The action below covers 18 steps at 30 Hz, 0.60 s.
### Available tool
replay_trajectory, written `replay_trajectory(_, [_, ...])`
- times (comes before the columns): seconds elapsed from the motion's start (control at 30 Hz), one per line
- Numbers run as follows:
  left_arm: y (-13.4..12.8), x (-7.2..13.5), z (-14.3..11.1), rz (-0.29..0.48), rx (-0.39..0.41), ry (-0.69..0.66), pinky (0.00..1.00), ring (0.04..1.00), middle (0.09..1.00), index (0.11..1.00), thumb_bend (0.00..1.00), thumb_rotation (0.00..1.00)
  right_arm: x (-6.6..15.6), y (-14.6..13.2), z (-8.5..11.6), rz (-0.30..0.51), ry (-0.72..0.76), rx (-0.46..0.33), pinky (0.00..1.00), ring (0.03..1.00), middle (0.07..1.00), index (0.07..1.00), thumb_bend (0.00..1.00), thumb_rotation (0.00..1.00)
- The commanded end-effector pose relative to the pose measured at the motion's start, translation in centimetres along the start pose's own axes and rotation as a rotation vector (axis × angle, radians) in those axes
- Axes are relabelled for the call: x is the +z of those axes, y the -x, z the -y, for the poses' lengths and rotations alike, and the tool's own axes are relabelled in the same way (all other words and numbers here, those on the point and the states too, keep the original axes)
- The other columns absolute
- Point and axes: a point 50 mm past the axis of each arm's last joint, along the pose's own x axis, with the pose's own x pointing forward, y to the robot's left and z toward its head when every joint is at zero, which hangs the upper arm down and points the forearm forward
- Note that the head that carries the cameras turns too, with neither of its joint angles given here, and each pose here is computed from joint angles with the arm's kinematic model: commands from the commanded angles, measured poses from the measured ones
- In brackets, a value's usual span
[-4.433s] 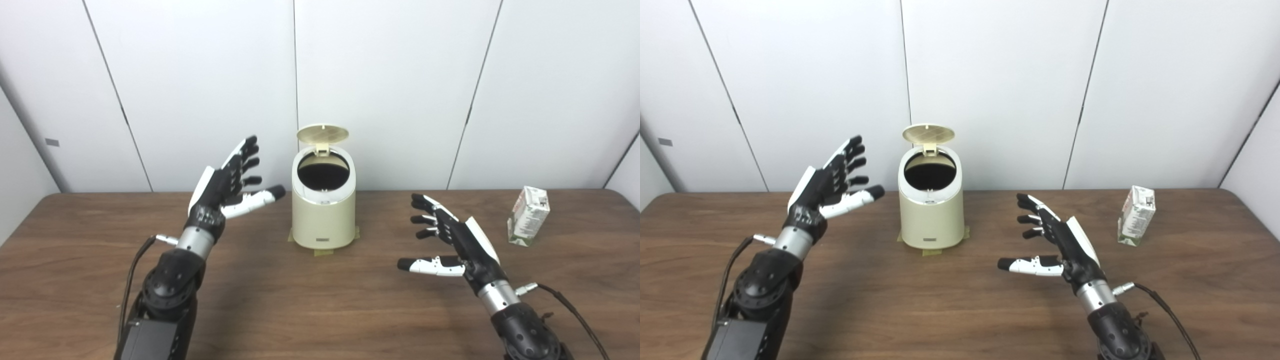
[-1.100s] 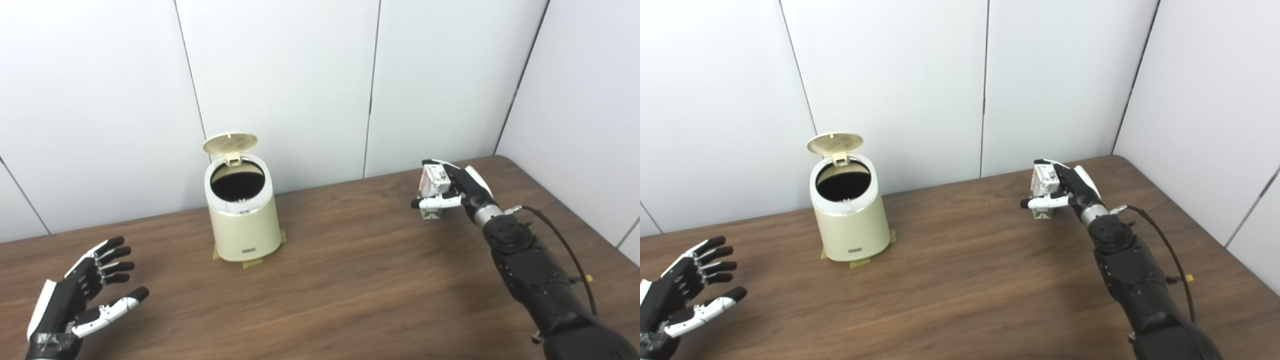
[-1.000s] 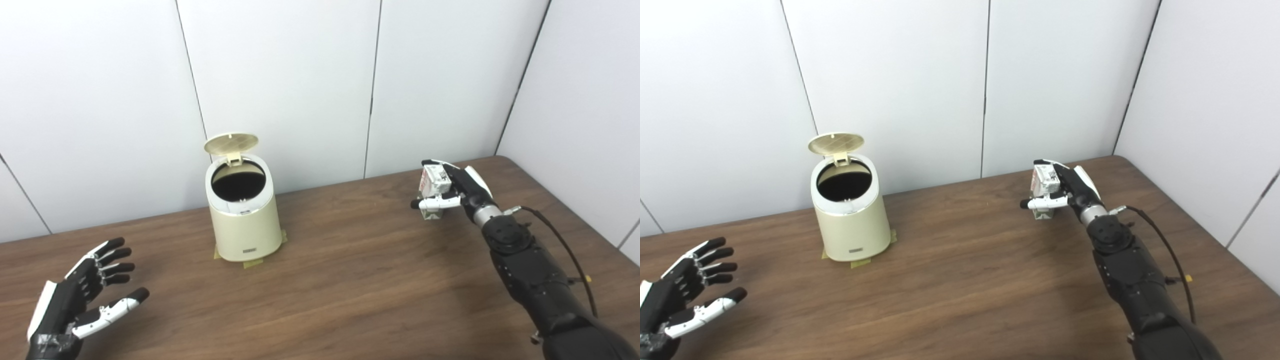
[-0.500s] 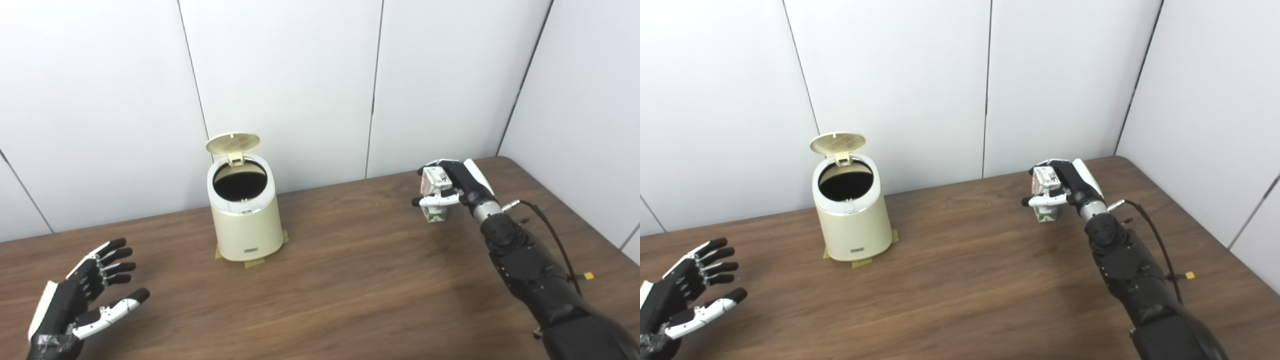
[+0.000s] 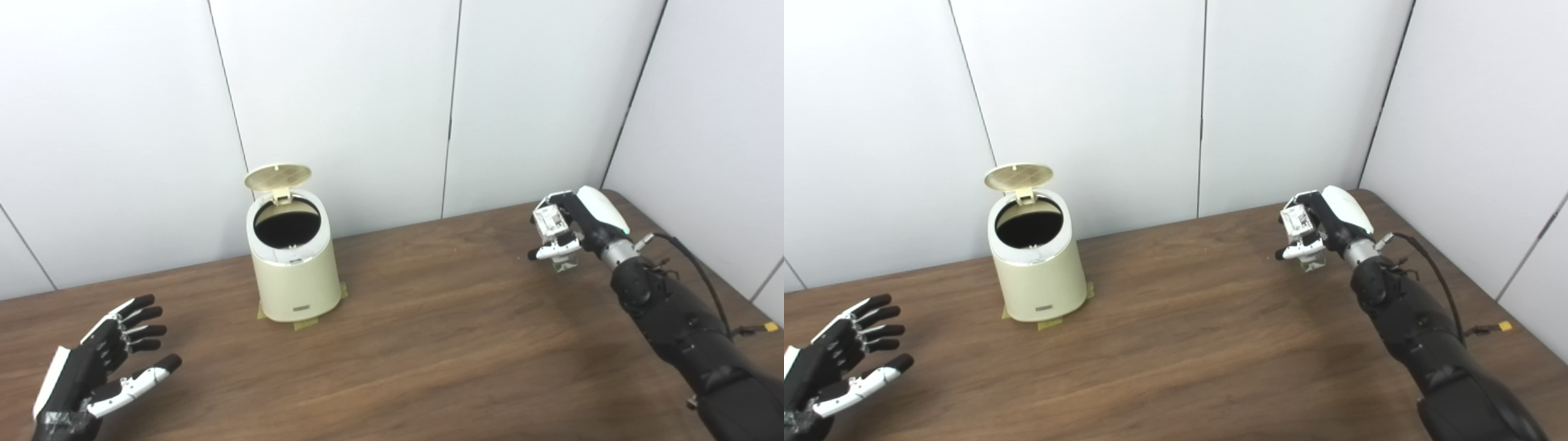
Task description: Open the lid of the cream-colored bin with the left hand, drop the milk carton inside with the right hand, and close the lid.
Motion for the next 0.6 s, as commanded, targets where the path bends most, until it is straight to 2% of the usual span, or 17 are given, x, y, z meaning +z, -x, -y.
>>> replay_trajectory(0.0, [-1.5, 2.0, -1.0, 0.097, 0.004, -0.042, 0.71, 0.721, 0.798, 0.828, 0.70, 0.08, 2.7, -2.3, 4.4, 0.134, 0.026, -0.121, 0.46, 0.432, 0.508, 0.481, 0.52, 0.00])
replay_trajectory(0.07, [-1.5, 2.1, -0.9, 0.090, 0.007, -0.046, 0.72, 0.718, 0.791, 0.828, 0.70, 0.08, 4.8, -2.3, 4.7, 0.192, 0.019, -0.148, 0.45, 0.415, 0.515, 0.480, 0.52, 0.00])
replay_trajectory(0.2, [-1.6, 2.3, -0.5, 0.087, 0.001, -0.049, 0.69, 0.723, 0.796, 0.823, 0.69, 0.08, 9.4, -2.6, 5.4, 0.318, -0.082, -0.205, 0.38, 0.409, 0.499, 0.484, 0.50, 0.00])
replay_trajectory(0.3, [-1.8, 2.0, -0.3, 0.098, -0.007, -0.041, 0.66, 0.715, 0.796, 0.824, 0.69, 0.07, 12.9, -3.0, 5.9, 0.363, -0.180, -0.246, 0.36, 0.426, 0.488, 0.483, 0.50, 0.00])
replay_trajectory(0.4, [-1.9, 2.0, 0.2, 0.089, 0.000, -0.037, 0.69, 0.729, 0.795, 0.828, 0.71, 0.09, 17.0, -3.3, 6.0, 0.373, -0.301, -0.279, 0.36, 0.412, 0.488, 0.497, 0.50, 0.00])
replay_trajectory(0.57, [-2.0, 1.9, 1.1, 0.076, 0.012, -0.031, 0.69, 0.729, 0.791, 0.823, 0.74, 0.12, 21.7, -3.5, 5.0, 0.343, -0.409, -0.331, 0.38, 0.398, 0.512, 0.513, 0.50, 0.00])
